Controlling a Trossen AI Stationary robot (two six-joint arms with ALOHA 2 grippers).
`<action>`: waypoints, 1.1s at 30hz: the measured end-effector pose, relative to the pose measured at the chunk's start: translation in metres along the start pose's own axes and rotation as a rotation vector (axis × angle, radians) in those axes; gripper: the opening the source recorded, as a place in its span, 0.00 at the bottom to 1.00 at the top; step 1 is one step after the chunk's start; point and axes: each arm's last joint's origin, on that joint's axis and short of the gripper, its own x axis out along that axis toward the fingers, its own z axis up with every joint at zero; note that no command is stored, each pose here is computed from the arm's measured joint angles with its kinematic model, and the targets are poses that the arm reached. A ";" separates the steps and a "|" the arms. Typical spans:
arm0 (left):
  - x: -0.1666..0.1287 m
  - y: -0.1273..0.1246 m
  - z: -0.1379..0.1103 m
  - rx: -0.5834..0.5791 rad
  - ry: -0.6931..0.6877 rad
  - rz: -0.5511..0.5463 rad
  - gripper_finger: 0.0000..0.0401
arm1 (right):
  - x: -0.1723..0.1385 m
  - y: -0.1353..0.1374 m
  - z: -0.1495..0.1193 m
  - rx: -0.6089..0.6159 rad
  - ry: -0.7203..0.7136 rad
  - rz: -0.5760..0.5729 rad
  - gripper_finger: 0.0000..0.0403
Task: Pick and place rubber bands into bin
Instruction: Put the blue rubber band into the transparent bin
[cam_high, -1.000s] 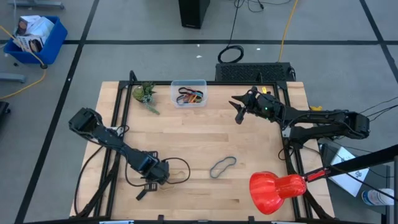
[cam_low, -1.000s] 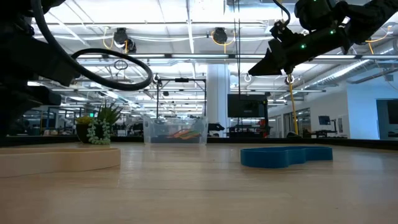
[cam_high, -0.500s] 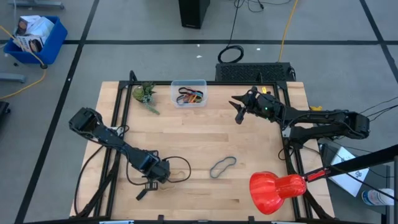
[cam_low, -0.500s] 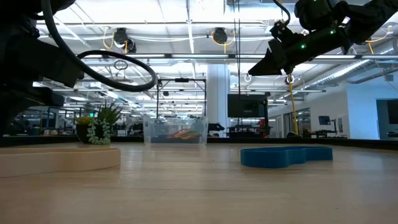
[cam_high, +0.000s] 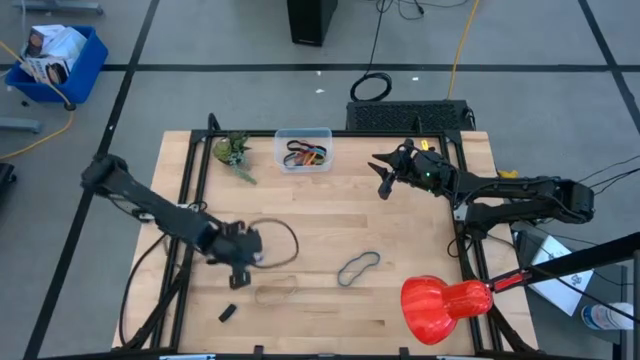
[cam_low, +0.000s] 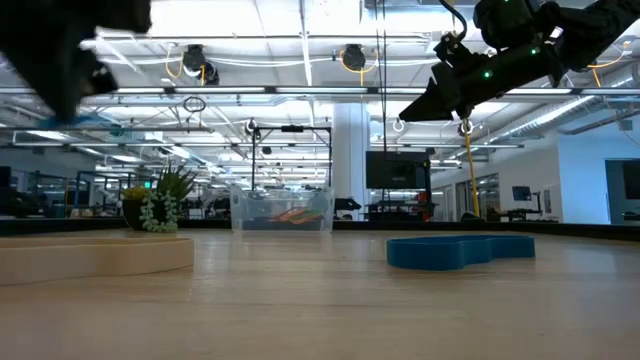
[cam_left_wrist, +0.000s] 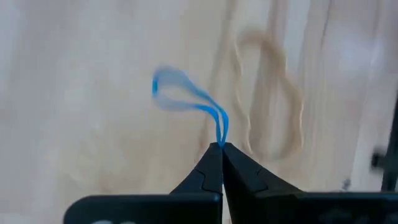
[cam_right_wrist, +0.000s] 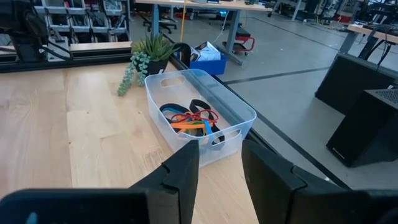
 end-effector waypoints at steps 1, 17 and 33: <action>-0.009 0.003 0.002 -0.009 -0.064 0.005 0.01 | 0.000 0.000 0.000 0.000 0.000 0.000 0.29; -0.139 0.029 0.032 0.132 -1.146 0.179 0.01 | 0.000 0.000 0.002 0.011 -0.023 -0.001 0.29; -0.154 0.091 0.068 -0.122 -1.233 0.449 0.00 | 0.000 0.000 0.002 0.057 -0.023 -0.001 0.29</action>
